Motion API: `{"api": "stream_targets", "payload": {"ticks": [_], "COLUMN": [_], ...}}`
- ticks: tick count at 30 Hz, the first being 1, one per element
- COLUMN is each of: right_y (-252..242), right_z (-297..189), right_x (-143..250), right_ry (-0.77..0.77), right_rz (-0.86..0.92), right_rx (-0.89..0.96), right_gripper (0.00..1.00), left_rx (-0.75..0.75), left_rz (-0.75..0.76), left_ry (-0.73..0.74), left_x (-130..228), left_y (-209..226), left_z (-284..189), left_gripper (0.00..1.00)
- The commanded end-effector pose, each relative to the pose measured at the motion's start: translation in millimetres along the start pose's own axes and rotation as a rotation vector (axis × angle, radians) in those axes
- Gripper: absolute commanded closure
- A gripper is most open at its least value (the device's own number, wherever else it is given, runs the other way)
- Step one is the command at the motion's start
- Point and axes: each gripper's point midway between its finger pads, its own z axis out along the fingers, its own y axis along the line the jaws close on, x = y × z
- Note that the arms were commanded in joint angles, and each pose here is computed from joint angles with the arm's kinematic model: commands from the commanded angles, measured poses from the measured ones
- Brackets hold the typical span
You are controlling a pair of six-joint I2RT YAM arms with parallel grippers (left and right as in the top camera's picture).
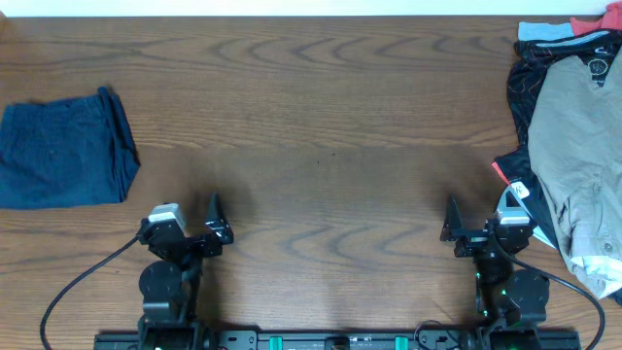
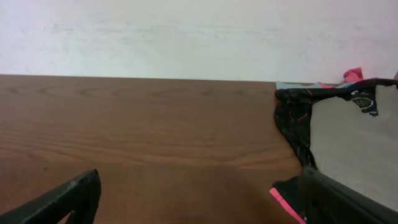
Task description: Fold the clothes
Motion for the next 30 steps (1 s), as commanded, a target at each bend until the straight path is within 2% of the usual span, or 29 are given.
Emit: {"api": "stream_targets", "payload": {"ticks": [1,13,25,30], "right_y": [-1,-1,-11,-11], "right_z": [-3,4,43,68], "right_x": [-6,-23,-17,-11], "right_ry": [0.020,0.231,0.714,0.770], "right_rz": [0.015,0.024,0.039,0.070], "right_rx": [0.008,0.021,0.071,0.075], "right_gripper": [0.01,0.01,0.01,0.01], "left_rx": [0.071,-0.005,-0.081,-0.091], "left_rz": [-0.019,-0.027,0.026,0.026], "left_ry": [0.027,0.287,0.599,0.636], "left_x": [-17,-53,-57,-56], "left_y": [-18,-28,-29,-29], "left_z": [-4,-7,-20,-16], "left_gripper": [0.02,0.02,0.02,0.02]}}
